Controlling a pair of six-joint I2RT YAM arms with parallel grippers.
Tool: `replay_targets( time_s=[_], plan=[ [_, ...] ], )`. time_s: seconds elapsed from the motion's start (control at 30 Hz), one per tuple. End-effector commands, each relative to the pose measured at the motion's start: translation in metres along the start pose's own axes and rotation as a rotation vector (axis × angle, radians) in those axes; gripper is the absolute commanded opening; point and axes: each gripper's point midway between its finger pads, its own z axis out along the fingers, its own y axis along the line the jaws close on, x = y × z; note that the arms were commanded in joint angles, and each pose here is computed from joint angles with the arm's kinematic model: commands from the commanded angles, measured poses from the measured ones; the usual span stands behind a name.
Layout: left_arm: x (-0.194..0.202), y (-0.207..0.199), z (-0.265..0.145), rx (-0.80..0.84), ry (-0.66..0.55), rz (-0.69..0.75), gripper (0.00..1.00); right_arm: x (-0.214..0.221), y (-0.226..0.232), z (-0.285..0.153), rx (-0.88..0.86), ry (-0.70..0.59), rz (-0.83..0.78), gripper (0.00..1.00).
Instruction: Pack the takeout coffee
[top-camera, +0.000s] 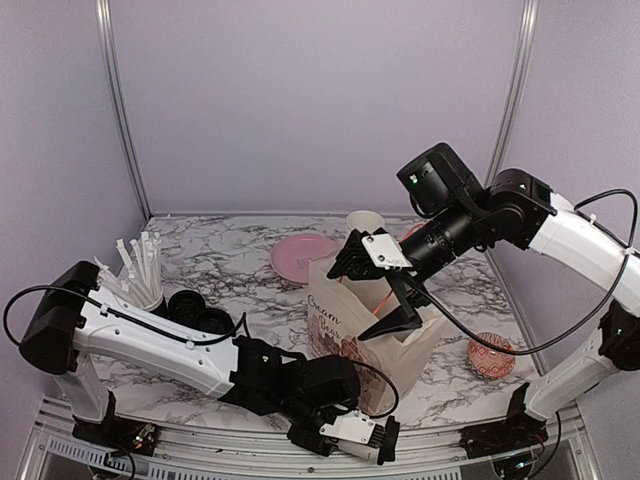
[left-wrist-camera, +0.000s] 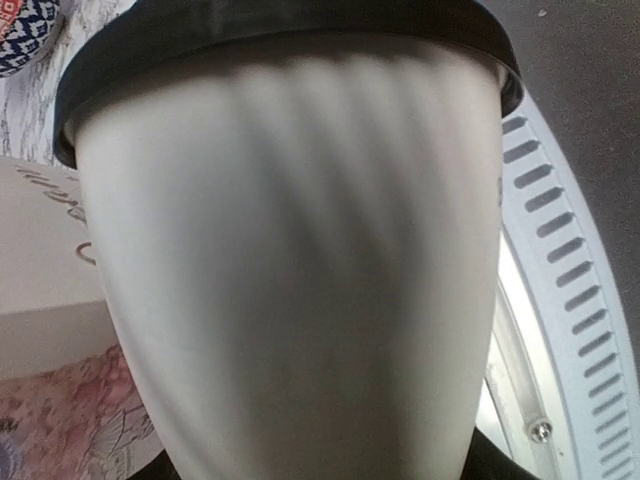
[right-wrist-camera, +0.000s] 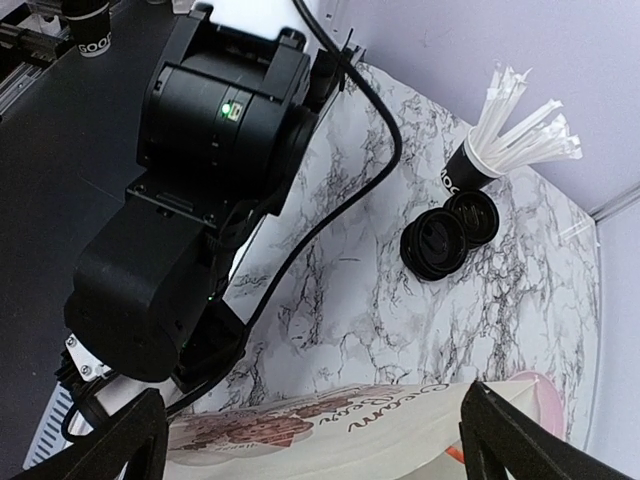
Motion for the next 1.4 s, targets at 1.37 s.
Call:
replay_targets(
  time_s=[1.37],
  plan=[
    [0.066,0.063,-0.221,-0.596,-0.648,-0.701,0.64,-0.038,-0.037,0.063,-0.079,-0.092,0.218,0.91]
  ],
)
